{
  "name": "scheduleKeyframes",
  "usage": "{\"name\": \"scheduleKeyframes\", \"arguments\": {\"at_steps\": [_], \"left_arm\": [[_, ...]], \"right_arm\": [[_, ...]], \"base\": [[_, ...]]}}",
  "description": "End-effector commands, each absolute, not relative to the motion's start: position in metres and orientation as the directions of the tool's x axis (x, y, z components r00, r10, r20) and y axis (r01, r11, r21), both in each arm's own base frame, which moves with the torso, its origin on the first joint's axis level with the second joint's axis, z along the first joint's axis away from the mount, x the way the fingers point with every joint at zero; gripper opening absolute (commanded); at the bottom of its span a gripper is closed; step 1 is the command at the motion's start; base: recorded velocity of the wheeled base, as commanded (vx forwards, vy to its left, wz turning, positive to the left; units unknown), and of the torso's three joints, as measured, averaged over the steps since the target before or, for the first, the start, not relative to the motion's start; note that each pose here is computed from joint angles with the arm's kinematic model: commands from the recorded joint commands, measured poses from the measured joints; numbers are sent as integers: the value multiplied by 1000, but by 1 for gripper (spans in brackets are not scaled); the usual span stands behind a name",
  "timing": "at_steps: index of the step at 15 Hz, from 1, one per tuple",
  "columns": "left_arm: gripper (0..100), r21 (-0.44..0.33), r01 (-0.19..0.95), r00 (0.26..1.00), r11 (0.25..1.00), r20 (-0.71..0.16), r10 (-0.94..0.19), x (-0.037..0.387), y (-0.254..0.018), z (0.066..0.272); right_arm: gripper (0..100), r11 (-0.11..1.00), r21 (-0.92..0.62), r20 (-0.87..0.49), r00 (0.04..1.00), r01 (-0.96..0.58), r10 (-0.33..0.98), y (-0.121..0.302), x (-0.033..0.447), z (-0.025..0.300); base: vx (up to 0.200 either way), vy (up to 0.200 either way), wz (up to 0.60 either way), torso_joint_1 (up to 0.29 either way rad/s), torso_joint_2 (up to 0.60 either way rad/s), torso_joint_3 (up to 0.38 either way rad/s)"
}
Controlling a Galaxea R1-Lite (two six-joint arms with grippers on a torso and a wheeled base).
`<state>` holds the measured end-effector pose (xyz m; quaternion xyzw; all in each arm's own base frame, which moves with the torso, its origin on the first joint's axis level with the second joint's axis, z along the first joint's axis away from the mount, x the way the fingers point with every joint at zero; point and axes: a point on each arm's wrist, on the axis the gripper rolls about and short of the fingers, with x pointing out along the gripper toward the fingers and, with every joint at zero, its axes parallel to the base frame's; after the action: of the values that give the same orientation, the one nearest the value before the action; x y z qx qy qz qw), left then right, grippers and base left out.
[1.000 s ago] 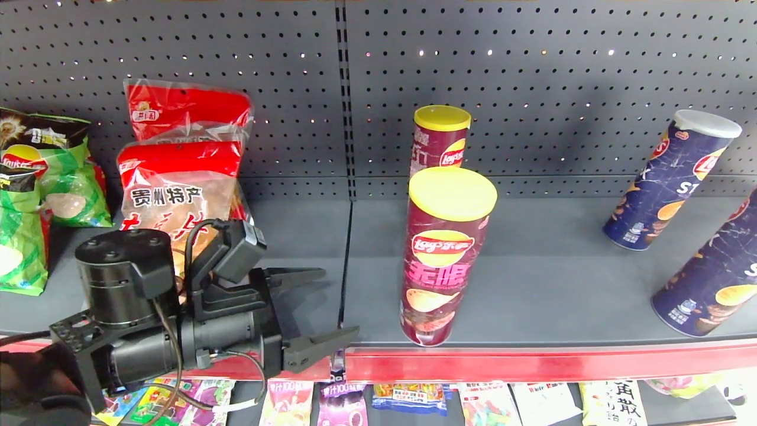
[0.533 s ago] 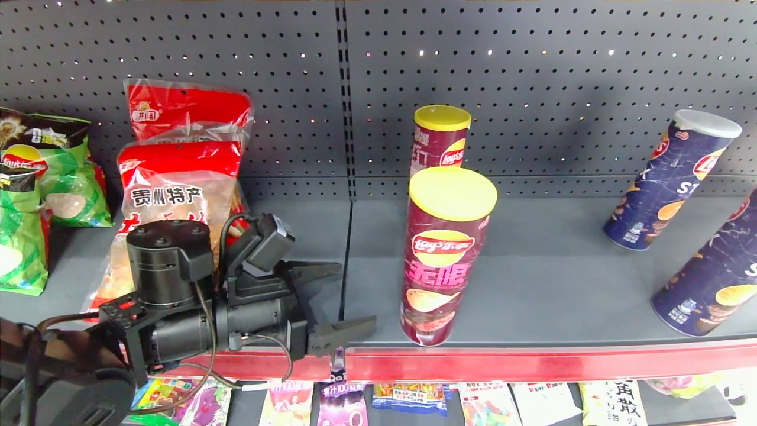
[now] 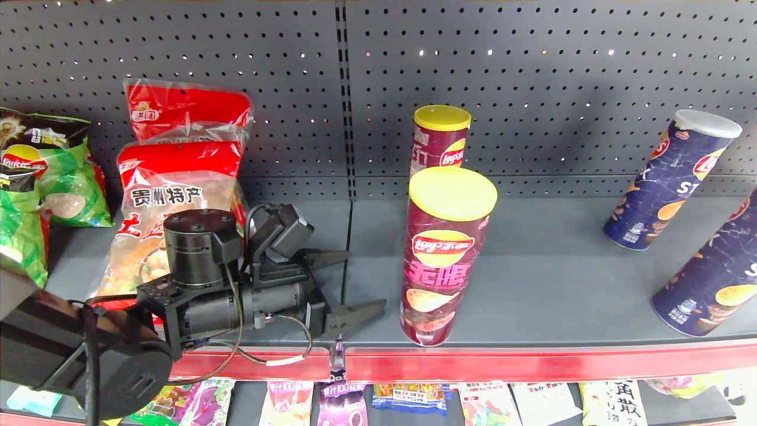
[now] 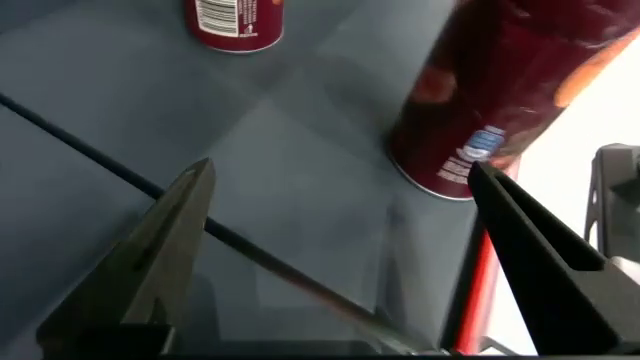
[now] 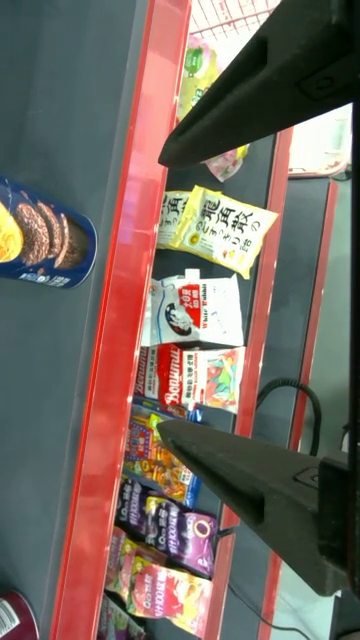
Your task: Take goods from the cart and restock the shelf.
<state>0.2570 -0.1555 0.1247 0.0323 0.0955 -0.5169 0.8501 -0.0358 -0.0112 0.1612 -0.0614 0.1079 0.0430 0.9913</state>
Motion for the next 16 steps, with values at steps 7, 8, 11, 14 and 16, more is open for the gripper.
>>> {"name": "scheduleKeyframes", "arguments": {"at_steps": [7,8,11,14,16], "left_arm": [[100,-46,891,434,451,-199,-879,266,-165,120],[100,-46,893,431,448,-199,-880,267,-167,119],[100,-45,898,421,437,-198,-885,269,-173,118],[100,-46,901,415,432,-199,-888,270,-176,117],[100,-47,901,415,432,-201,-887,270,-176,116]], "right_arm": [[100,990,-107,-215,974,-95,70,-11,-36,161],[100,990,-107,-215,974,-95,70,-11,-36,161],[100,990,-107,-214,974,-95,70,-11,-37,161],[100,990,-105,-214,974,-94,70,-11,-37,161],[100,990,-106,-215,974,-94,70,-11,-37,161]], "base": [[0,0,0,0,0,0],[0,0,0,0,0,0],[0,0,0,0,0,0],[0,0,0,0,0,0],[0,0,0,0,0,0]]}}
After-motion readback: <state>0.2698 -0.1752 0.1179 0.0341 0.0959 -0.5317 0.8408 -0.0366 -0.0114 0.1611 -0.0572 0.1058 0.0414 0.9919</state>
